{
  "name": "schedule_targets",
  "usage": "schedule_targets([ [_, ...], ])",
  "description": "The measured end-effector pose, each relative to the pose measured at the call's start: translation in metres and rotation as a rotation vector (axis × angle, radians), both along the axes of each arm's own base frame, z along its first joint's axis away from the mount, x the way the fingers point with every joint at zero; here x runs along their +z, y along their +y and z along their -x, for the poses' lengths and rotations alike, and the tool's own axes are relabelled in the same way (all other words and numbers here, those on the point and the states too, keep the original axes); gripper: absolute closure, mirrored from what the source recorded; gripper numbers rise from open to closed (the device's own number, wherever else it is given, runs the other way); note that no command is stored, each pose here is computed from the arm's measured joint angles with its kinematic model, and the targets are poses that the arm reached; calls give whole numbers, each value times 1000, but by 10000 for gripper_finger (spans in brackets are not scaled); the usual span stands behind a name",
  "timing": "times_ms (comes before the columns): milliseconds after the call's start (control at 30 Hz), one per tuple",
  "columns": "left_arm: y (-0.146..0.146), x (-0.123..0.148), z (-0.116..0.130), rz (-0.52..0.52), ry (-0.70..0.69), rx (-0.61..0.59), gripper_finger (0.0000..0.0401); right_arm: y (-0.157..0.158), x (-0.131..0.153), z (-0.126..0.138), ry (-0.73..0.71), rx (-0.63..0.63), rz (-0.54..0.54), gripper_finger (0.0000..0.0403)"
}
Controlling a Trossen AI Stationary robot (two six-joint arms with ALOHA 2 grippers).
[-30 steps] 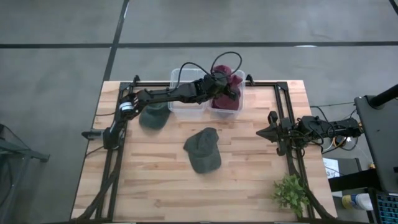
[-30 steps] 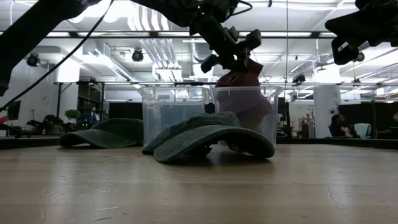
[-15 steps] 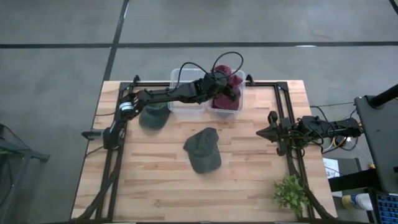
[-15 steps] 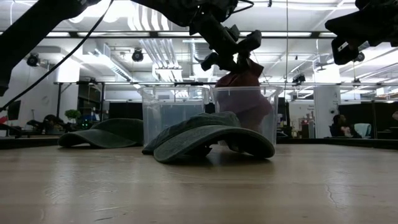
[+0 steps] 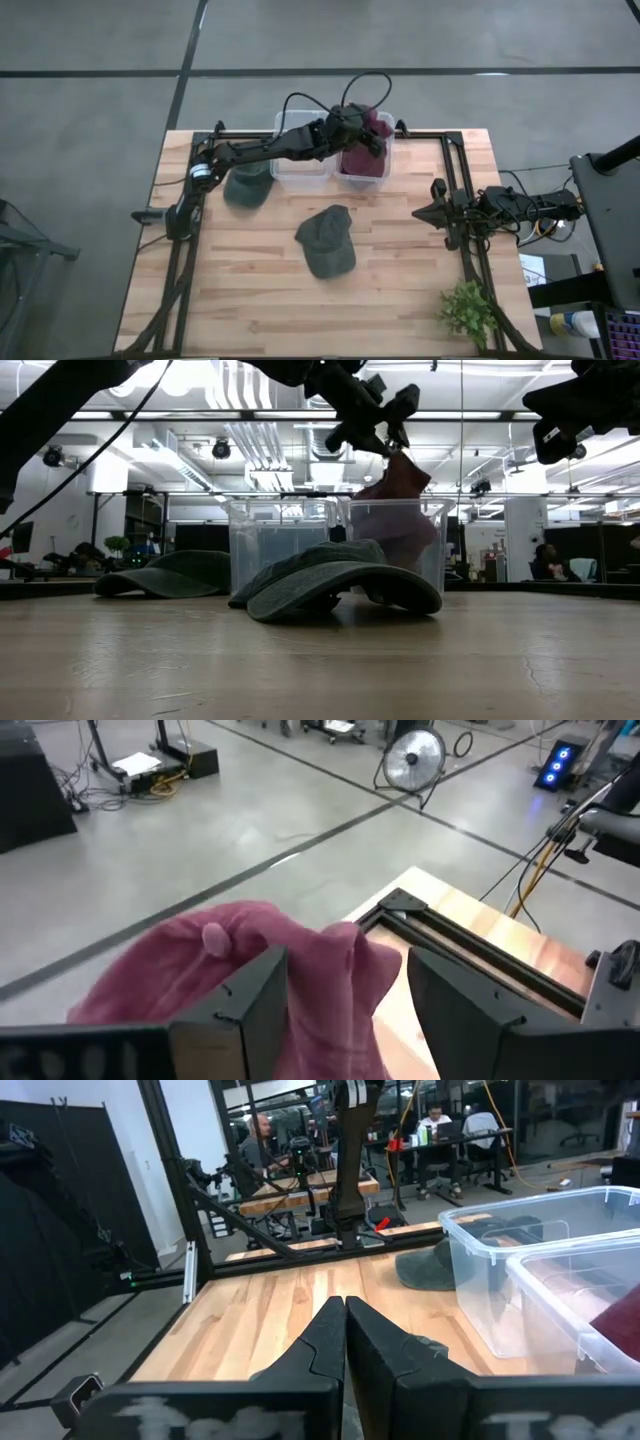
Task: Pick & Place hat
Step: Put the red cap into the right transparent bin
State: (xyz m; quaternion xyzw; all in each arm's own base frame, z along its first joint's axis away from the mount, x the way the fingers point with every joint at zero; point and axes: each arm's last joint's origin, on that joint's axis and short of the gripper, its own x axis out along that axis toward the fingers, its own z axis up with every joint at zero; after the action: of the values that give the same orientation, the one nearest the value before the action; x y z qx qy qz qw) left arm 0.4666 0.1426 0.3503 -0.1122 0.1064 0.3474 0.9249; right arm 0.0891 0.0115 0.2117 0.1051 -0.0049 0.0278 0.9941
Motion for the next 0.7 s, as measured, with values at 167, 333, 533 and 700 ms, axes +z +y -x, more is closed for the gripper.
schedule_targets([
  [167,1,-21,-4,24,48,-21,202,0,0,0,0,0,2,394],
  [333,7,-45,-9,47,93,-31,201,0,0,0,0,-3,1,394],
  [533,14,-78,-21,90,113,-103,201,0,0,0,-5,-3,-4,394],
  [700,17,-85,-26,90,108,-113,201,0,1,0,-6,-3,-22,394],
])
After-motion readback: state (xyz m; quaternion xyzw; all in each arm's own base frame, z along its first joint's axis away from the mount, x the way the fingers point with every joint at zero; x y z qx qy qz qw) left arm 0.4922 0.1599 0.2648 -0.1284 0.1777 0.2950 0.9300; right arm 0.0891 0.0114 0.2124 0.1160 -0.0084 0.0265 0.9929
